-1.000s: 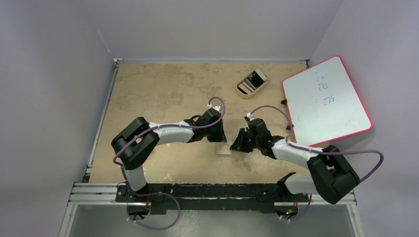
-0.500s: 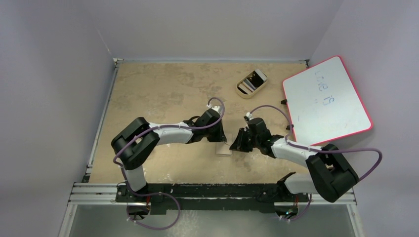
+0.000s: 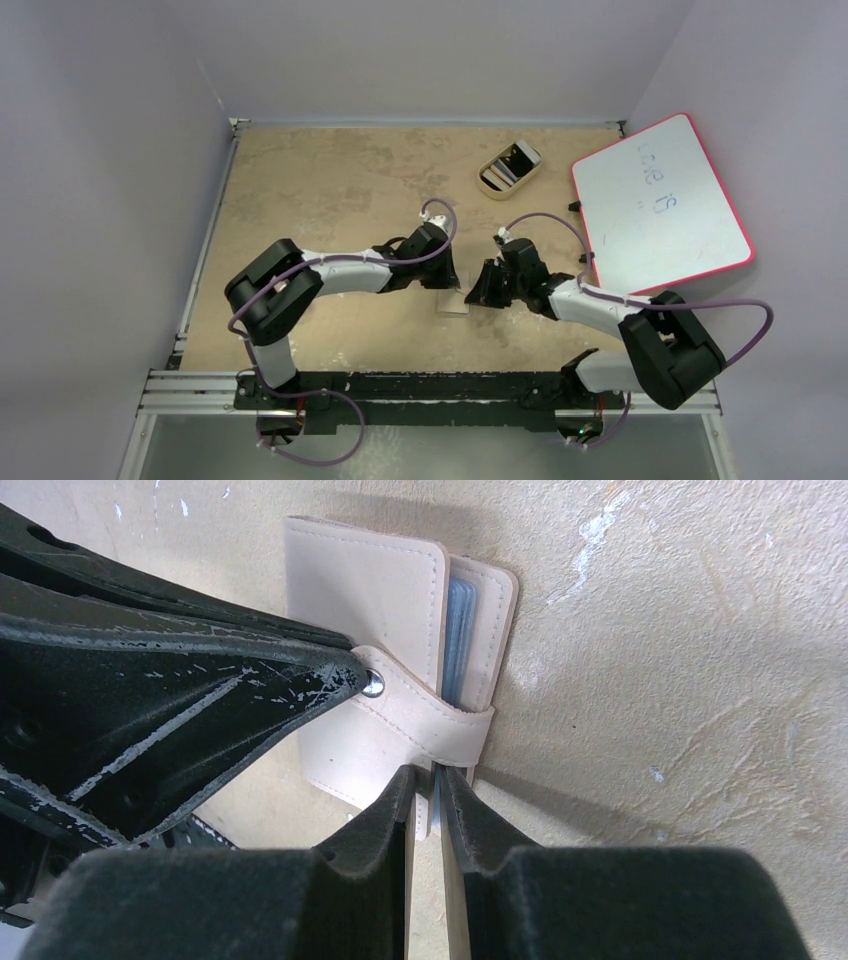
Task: Put the credit cards into the card holder
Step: Close the card holder at the center of the board.
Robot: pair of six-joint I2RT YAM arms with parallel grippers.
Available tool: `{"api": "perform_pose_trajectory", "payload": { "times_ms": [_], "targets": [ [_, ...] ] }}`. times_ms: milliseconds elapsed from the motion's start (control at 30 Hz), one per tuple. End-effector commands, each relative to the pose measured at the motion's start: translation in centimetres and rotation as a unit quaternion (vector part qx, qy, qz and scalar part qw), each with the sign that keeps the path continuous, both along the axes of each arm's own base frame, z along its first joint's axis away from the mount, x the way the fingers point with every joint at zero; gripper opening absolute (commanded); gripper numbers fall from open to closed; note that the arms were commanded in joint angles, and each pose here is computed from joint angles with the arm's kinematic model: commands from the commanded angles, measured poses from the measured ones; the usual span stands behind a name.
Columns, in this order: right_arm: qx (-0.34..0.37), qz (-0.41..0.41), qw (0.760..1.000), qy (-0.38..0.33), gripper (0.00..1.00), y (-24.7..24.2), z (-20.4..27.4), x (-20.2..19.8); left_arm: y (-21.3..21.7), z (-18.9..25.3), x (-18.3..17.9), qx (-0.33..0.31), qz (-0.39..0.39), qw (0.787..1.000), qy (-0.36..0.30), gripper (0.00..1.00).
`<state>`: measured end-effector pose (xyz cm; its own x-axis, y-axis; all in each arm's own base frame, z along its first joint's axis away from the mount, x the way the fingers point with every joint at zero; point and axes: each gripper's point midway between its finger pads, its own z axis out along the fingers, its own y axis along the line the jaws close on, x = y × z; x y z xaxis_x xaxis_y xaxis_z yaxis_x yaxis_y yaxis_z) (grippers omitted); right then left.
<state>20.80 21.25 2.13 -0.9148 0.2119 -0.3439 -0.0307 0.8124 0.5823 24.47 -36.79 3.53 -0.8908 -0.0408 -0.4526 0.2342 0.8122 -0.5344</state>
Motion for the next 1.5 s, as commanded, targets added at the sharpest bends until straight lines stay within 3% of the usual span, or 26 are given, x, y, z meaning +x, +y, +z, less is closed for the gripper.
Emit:
{"api": "perform_pose_trajectory", "payload": {
  "times_ms": [0,500,567,967,1167,1467],
  "targets": [
    [-0.023,0.002,1.000,0.004,0.16,-0.6,-0.7,0.0,1.0,-1.0,-1.5,0.033,-0.013,0.999,0.006,0.08],
    [-0.025,0.001,1.000,0.004,0.15,-0.7,-0.7,0.0,1.1,-0.2,-2.0,0.029,-0.010,0.999,0.013,0.08],
    [-0.026,0.001,1.000,0.004,0.15,-0.7,-0.8,0.0,1.2,-0.2,-2.0,0.029,-0.008,0.999,0.014,0.03],
    [-0.028,0.001,1.000,0.001,0.15,-0.7,-0.7,0.2,1.9,-0.8,-1.5,0.065,-0.002,0.998,0.011,0.00],
    [-0.029,0.001,1.000,0.003,0.15,-0.7,-0.8,0.2,0.2,1.6,-1.7,0.017,-0.012,1.000,0.016,0.00],
    [-0.028,0.002,1.000,0.000,0.15,-0.7,-0.8,0.2,-0.4,2.0,-1.9,0.001,-0.010,1.000,0.027,0.00]
  ]
}}
